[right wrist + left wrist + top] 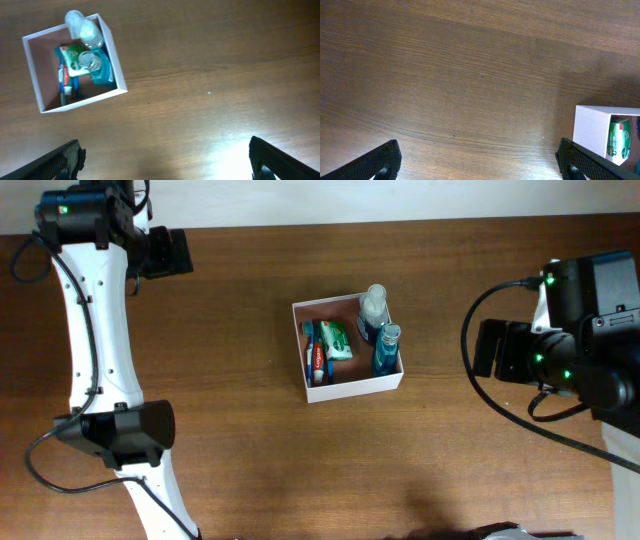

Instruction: Pack container

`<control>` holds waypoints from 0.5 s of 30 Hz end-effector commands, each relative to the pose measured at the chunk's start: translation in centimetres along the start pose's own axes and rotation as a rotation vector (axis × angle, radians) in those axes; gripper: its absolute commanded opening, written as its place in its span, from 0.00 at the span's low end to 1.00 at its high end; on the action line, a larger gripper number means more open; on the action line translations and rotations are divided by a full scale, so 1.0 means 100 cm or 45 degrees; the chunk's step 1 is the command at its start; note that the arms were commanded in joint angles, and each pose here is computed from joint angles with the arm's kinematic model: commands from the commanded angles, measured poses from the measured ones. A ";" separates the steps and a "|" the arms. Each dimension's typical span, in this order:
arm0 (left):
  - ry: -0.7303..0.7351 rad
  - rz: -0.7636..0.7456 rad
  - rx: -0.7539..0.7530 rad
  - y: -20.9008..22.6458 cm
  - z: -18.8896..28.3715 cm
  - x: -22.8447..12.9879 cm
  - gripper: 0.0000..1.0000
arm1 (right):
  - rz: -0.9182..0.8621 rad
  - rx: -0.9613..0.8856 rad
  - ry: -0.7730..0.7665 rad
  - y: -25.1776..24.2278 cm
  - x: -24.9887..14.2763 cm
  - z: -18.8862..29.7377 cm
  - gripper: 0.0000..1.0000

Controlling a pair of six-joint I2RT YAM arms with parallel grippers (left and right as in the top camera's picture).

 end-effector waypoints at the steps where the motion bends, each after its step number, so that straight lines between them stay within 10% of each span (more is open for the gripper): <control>1: 0.002 -0.014 0.010 0.001 -0.002 0.001 1.00 | -0.038 0.028 0.040 0.001 -0.002 -0.002 0.99; 15: 0.003 -0.014 0.010 0.001 -0.002 0.001 1.00 | -0.006 -0.017 0.032 0.000 0.001 -0.006 0.98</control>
Point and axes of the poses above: each gripper's point midway between its finger pads, its own z axis back along the fingers, its own y axis along the line the jaws close on, x = y × z, the point moved 9 cm from there along z, back along the fingers, and after that the axes turned 12 degrees about -z, right-handed, at the moved point
